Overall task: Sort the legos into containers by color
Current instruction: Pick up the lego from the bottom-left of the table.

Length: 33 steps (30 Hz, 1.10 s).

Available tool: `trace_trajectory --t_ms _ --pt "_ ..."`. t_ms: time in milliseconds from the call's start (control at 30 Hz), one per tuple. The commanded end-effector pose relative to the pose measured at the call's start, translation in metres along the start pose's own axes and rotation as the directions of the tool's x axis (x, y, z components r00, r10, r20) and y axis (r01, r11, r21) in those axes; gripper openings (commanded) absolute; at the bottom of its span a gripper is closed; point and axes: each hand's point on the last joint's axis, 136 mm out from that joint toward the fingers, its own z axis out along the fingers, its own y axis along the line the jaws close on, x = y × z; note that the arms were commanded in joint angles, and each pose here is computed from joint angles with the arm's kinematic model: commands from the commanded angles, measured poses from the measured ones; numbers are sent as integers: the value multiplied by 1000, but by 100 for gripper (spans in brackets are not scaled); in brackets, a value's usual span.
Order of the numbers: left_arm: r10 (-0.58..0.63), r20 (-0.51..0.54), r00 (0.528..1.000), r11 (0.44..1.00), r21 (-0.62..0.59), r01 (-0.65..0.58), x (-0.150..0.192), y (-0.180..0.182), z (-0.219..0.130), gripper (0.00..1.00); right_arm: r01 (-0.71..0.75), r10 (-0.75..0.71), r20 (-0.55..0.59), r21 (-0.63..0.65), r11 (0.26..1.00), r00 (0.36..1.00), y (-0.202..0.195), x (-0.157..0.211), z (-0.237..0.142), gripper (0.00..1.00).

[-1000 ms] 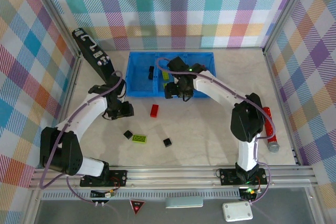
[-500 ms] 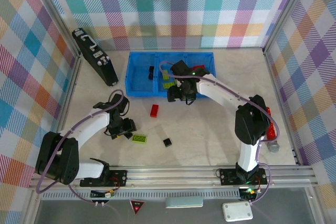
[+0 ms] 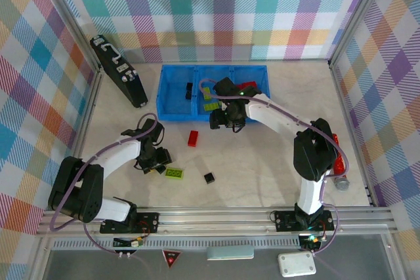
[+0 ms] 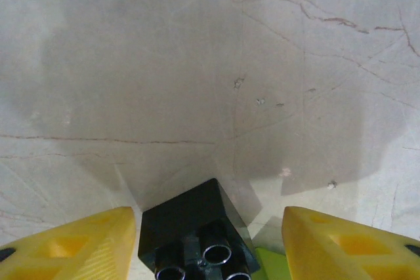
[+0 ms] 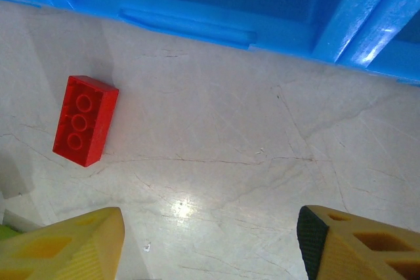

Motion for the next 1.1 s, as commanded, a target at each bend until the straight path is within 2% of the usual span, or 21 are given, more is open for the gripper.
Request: trace_trajectory --t_ms 0,167,533,1067 --pt "-3 -6 1000 1000 -27 3 6 6 6 57 9 -8 22 -30 1000 1000 6 2 -14 71" --pt "3 2 1000 1000 -27 -3 9 8 4 49 6 -5 29 -25 1000 1000 4 4 -18 71" --pt "19 7 1000 999 -31 -19 10 9 -1 37 0 1 29 -19 1000 1000 1 11 -19 70" --pt "93 96 991 996 0 -94 -11 -7 -42 36 -4 3 48 15 1000 999 -10 18 -31 69"
